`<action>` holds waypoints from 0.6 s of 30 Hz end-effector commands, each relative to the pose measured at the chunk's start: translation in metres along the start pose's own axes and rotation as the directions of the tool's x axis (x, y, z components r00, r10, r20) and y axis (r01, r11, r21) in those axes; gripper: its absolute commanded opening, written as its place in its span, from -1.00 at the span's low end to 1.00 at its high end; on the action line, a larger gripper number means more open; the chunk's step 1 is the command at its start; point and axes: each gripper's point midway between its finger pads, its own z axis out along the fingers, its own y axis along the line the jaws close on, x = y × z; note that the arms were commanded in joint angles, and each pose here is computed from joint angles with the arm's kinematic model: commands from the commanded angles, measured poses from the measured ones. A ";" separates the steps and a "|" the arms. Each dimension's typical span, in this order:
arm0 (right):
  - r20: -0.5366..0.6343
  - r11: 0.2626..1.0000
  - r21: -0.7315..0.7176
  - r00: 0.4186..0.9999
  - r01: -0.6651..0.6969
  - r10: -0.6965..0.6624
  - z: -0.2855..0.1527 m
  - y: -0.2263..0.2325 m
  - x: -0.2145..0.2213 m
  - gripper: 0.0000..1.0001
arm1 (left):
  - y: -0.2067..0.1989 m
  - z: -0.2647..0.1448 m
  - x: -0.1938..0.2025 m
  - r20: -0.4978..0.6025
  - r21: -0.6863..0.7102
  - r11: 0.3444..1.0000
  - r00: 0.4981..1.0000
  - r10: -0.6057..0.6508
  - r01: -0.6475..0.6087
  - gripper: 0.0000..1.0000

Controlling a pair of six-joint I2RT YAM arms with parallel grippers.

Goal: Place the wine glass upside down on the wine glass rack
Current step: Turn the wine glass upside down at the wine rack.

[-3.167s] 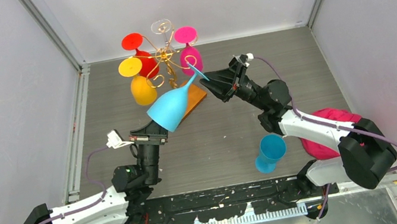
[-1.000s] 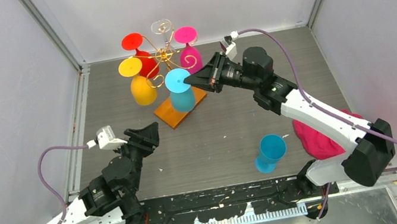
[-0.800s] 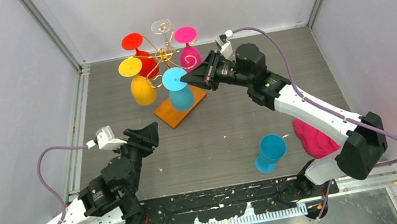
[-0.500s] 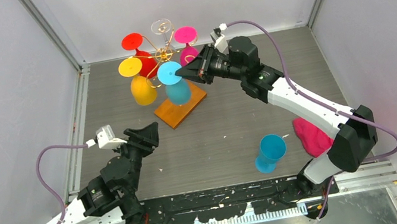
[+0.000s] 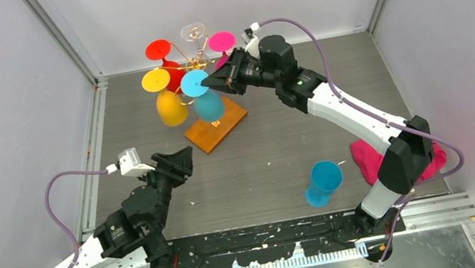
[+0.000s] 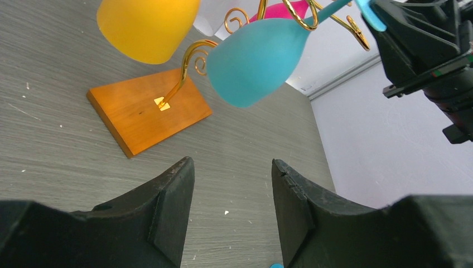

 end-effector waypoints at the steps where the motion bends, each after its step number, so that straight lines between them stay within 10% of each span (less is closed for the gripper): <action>1: 0.022 0.998 -0.046 0.999 0.051 -0.050 0.005 0.025 -0.008 -0.98 | -0.014 -0.001 -0.015 0.029 0.029 0.999 0.999 -0.020 0.020 0.08; 18: -0.026 0.996 -0.041 0.997 0.076 -0.077 0.031 0.030 0.009 -0.98 | -0.013 -0.001 -0.013 0.024 0.034 0.999 1.000 -0.004 0.003 0.07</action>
